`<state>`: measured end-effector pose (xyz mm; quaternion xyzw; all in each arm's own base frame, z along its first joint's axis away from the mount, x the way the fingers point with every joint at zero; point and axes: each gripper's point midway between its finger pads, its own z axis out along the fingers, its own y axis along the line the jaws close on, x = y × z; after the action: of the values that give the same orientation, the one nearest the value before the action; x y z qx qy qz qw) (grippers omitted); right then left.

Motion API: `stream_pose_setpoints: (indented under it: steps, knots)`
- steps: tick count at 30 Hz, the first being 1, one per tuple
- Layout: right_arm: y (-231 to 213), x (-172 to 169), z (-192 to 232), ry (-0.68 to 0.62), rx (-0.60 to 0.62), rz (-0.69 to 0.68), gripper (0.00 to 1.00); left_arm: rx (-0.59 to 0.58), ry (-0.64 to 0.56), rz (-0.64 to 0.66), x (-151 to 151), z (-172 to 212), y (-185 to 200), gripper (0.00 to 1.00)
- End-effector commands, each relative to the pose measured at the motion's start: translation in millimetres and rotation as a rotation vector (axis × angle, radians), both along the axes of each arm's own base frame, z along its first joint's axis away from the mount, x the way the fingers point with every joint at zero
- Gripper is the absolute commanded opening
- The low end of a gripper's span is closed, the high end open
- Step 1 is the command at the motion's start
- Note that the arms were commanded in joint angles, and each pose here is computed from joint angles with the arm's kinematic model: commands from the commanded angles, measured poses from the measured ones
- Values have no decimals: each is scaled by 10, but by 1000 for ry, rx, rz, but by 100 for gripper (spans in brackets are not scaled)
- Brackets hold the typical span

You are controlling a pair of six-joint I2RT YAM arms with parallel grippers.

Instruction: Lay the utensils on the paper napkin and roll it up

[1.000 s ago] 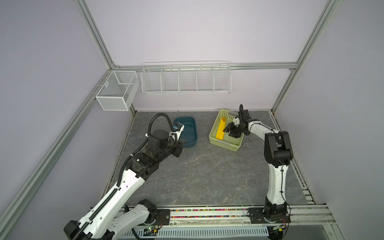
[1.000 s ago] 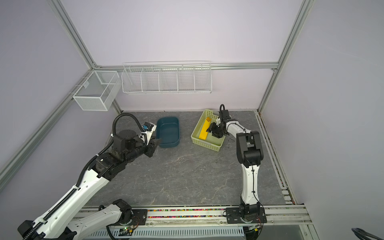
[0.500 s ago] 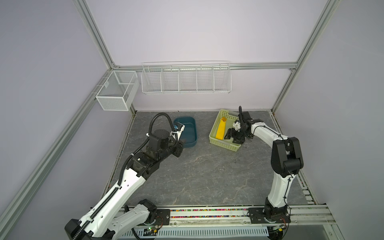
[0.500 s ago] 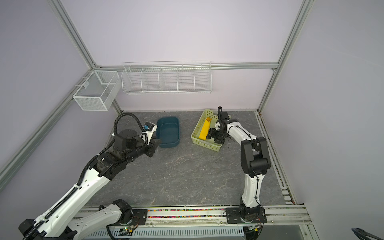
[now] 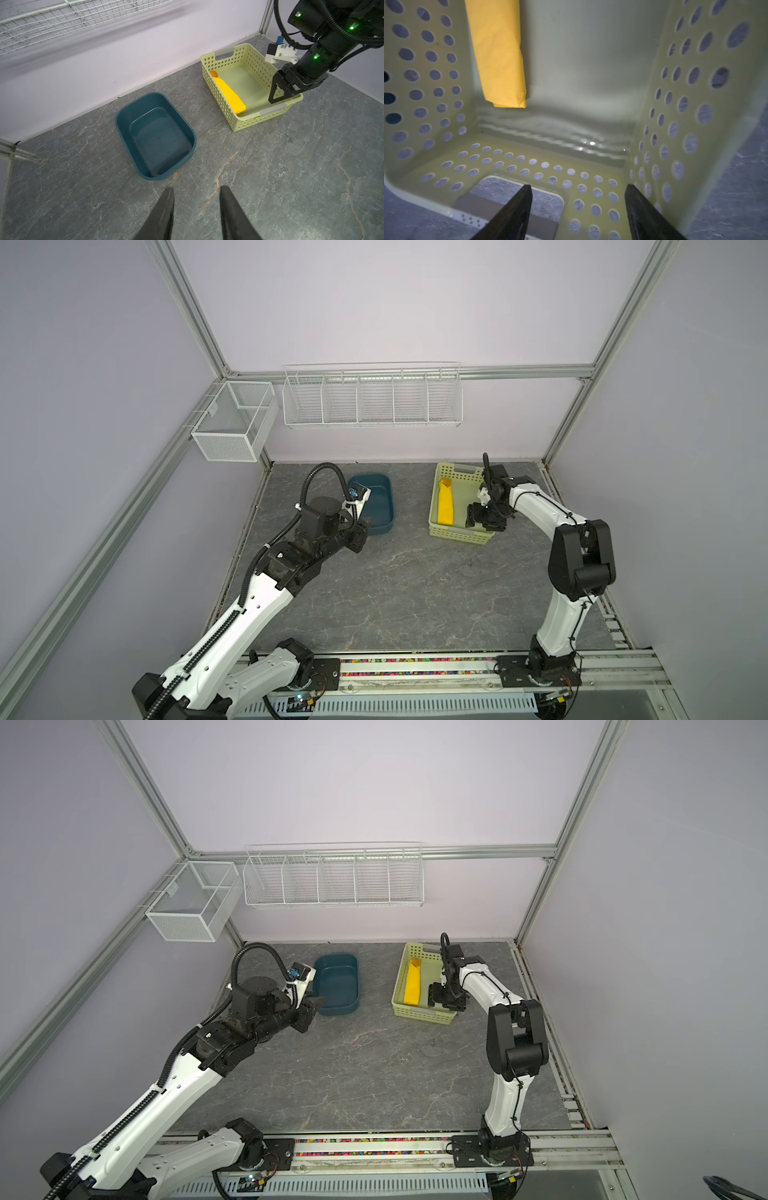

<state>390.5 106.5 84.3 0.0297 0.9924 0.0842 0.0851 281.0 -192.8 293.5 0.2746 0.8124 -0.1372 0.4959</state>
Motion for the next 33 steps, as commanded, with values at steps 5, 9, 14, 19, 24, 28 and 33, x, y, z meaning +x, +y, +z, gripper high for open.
stream_pose_setpoints:
  steps: [5,9,14,19,24,28,33]
  knots:
    - [-207,-55,390,-97,-100,39,75,-22,54,109,139,-51,69,44]
    - [-427,-32,648,-180,-111,-17,91,-49,84,173,235,-215,74,51]
    - [-691,-60,848,-272,-134,-83,89,-42,124,276,383,-536,154,68]
    - [-1069,-129,809,-347,-178,-198,89,-62,158,388,548,-846,367,99]
    - [-1411,-222,590,-415,-206,-302,89,-36,139,536,710,-1078,762,99]
    - [-1597,-212,462,-535,-235,-338,89,-40,101,679,817,-1174,1208,100]
    - [-1671,-243,180,-646,-277,-343,89,-55,36,810,878,-1279,1672,100]
